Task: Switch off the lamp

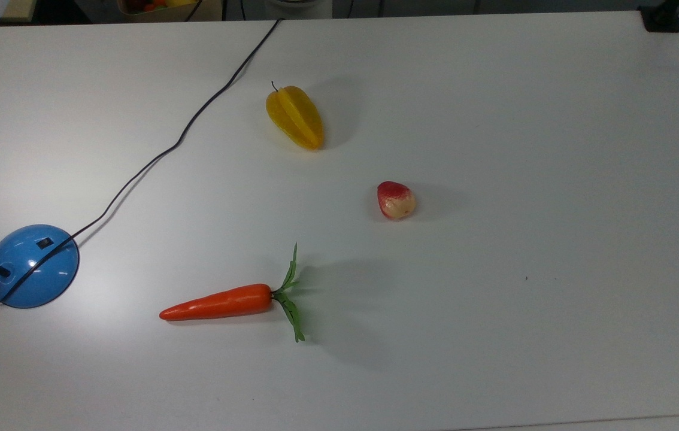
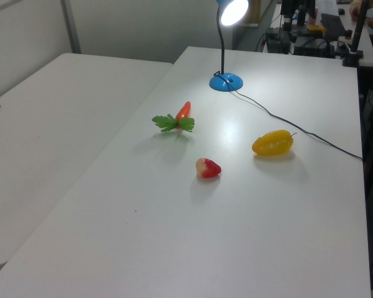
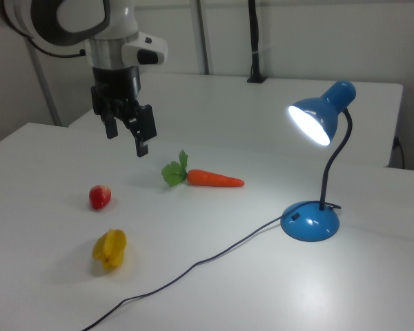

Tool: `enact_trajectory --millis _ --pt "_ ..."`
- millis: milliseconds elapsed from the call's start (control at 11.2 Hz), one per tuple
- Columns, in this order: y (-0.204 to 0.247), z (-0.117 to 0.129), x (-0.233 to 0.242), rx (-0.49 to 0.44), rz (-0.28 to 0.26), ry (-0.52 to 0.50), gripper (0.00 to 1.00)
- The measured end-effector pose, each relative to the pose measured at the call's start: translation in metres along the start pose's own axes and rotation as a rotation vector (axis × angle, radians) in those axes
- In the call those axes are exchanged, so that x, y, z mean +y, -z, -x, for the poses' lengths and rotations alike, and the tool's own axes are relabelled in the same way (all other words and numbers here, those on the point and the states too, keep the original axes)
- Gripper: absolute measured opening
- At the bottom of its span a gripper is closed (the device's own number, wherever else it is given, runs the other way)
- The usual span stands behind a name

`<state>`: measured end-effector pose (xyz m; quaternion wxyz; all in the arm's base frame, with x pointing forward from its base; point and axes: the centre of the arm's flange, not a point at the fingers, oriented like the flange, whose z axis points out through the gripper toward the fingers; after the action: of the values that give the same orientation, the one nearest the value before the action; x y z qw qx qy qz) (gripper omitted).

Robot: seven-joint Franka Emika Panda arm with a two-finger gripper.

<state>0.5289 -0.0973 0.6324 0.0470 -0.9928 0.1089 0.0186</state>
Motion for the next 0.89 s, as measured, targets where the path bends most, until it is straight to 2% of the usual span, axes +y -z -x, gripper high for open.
enact_trajectory --millis 893 --pt "0.0014 -0.0003 0.012 0.003 0.005 -0.021 1.0"
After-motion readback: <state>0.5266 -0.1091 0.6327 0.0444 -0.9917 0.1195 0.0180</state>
